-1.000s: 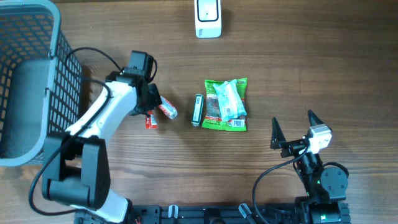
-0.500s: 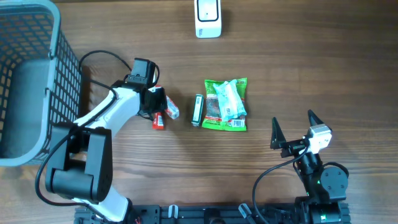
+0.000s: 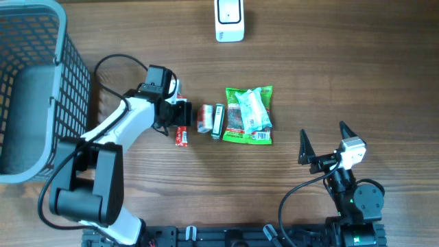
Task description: Scan the item barcode
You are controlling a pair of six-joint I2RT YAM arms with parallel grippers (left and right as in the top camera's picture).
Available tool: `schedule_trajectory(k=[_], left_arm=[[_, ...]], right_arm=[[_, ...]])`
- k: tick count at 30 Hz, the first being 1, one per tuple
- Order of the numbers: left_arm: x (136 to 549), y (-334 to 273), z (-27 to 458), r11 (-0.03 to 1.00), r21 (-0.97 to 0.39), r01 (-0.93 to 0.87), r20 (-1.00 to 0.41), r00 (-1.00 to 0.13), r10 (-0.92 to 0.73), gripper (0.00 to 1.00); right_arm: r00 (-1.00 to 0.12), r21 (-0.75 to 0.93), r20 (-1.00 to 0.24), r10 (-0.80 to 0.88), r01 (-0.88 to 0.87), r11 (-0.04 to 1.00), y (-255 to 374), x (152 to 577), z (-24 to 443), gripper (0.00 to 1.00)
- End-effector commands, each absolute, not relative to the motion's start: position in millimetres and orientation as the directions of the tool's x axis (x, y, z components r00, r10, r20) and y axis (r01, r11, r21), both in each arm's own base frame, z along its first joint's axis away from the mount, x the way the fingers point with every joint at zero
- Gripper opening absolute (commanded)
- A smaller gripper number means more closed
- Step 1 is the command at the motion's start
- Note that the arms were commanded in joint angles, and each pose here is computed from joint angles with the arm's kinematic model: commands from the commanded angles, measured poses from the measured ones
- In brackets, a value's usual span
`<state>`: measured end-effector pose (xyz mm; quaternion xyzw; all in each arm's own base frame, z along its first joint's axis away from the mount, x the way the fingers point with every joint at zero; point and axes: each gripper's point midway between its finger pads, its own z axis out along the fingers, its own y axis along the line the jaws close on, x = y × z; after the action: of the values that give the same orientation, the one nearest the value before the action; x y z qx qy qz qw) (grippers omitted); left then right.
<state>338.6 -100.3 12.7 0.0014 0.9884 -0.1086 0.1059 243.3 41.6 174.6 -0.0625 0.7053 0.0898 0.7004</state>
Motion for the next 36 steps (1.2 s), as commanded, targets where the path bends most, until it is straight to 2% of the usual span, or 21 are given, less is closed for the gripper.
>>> schedule_trajectory(k=[1,3,4,5,6,10,17,20,25,27,28,29,31,32,36], left_arm=[[369,-86,63,0.987,-0.154,0.034,-0.365,-0.931,-0.025,0.81],[371,-87,79,0.986,-0.163,0.040,-0.405,-0.914,-0.029,0.79],[370,-88,84,0.985,-0.165,0.044,-0.413,-0.910,-0.028,0.62],[369,-88,88,0.985,-0.164,0.045,-0.417,-0.908,-0.028,0.08],[368,-87,91,0.985,-0.169,0.037,-0.419,-0.907,-0.038,0.04],[372,-80,111,0.982,-0.185,-0.018,-0.456,-0.884,-0.102,0.04],[383,-33,193,0.966,-0.204,-0.160,-0.581,-0.774,-0.251,0.05],[368,-17,197,0.945,-0.247,-0.216,-0.540,-0.778,-0.319,0.04],[355,-18,185,0.961,-0.215,-0.174,-0.496,-0.828,-0.261,0.04],[357,-18,187,0.961,-0.219,-0.172,-0.506,-0.821,-0.262,0.08],[359,-18,188,0.960,-0.220,-0.171,-0.512,-0.818,-0.263,0.12],[360,-18,189,0.960,-0.222,-0.169,-0.517,-0.814,-0.263,0.28],[360,-18,189,0.960,-0.222,-0.169,-0.518,-0.814,-0.263,0.82],[360,-18,189,0.960,-0.221,-0.169,-0.518,-0.814,-0.263,1.00],[360,-18,189,0.960,-0.222,-0.169,-0.518,-0.814,-0.263,1.00]], right_arm=[[0.000,0.026,-1.000,0.027,-0.204,0.979,39,243,176,1.00],[0.000,0.026,-1.000,0.027,-0.204,0.979,39,243,176,1.00],[0.000,0.026,-1.000,0.027,-0.204,0.979,39,243,176,1.00],[0.000,0.026,-1.000,0.027,-0.204,0.979,39,243,176,1.00],[0.000,0.026,-1.000,0.027,-0.204,0.979,39,243,176,1.00],[0.000,0.026,-1.000,0.027,-0.204,0.979,39,243,176,1.00],[0.000,0.026,-1.000,0.027,-0.204,0.979,39,243,176,1.00],[0.000,0.026,-1.000,0.027,-0.204,0.979,39,243,176,1.00],[0.000,0.026,-1.000,0.027,-0.204,0.979,39,243,176,1.00],[0.000,0.026,-1.000,0.027,-0.204,0.979,39,243,176,1.00],[0.001,0.025,-1.000,0.026,-0.204,0.979,39,243,176,1.00],[0.001,0.025,-1.000,0.026,-0.204,0.979,39,243,176,1.00],[0.001,0.027,-1.000,0.027,-0.205,0.978,40,243,177,1.00],[0.008,0.027,-1.000,0.030,-0.221,0.975,42,243,178,1.00],[0.005,0.030,-0.999,0.032,-0.249,0.968,47,242,178,1.00]])
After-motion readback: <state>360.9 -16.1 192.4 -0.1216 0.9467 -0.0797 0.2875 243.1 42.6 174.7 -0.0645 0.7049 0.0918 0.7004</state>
